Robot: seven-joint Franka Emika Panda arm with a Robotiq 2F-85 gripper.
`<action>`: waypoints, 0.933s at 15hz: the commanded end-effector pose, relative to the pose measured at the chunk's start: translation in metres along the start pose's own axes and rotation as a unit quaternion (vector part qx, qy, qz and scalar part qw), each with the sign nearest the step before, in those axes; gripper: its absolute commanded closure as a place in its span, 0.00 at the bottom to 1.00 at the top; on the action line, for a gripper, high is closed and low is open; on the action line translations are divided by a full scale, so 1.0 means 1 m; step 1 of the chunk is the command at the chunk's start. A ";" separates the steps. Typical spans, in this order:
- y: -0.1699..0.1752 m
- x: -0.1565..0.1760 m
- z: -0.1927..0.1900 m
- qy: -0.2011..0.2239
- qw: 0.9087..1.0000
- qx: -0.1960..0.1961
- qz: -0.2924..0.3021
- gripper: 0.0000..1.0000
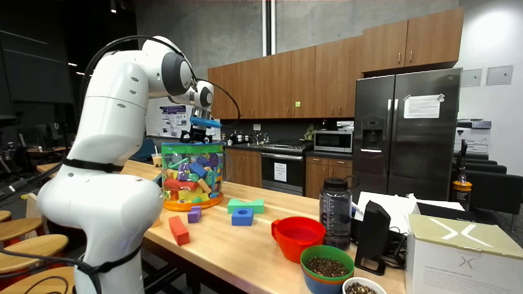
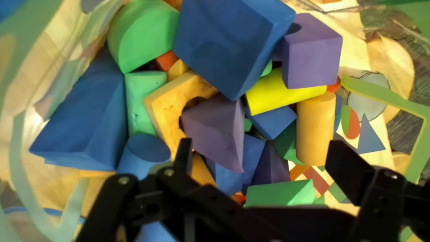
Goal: Pick one purple triangular block from the clear block bag and place it on the table
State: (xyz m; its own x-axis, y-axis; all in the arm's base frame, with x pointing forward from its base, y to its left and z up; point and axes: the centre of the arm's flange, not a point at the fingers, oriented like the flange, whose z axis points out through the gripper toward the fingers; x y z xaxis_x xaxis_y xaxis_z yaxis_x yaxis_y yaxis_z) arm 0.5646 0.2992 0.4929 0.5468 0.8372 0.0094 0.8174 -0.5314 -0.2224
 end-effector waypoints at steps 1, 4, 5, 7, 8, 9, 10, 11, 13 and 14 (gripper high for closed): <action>-0.008 -0.010 0.006 -0.012 1.000 0.006 -0.004 0.00; -0.010 -0.013 0.016 -0.015 1.000 0.007 0.000 0.00; -0.010 -0.014 0.023 -0.014 1.000 0.004 0.003 0.00; -0.012 -0.016 0.043 0.001 1.000 -0.007 0.014 0.00; -0.013 -0.016 0.050 0.010 1.000 -0.012 0.020 0.00; -0.012 -0.015 0.056 0.019 0.999 -0.019 0.025 0.00; -0.011 -0.014 0.061 0.027 0.999 -0.028 0.026 0.00; -0.009 -0.013 0.065 0.035 0.998 -0.036 0.027 0.00; -0.004 -0.010 0.069 0.050 0.997 -0.054 0.025 0.00; -0.003 -0.009 0.069 0.055 0.996 -0.060 0.023 0.19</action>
State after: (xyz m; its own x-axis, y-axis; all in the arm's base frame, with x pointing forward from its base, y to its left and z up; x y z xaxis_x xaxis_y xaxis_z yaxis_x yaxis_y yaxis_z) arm 0.5566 0.3096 0.4248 0.5901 0.8036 0.0783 0.8027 -0.5736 -0.1631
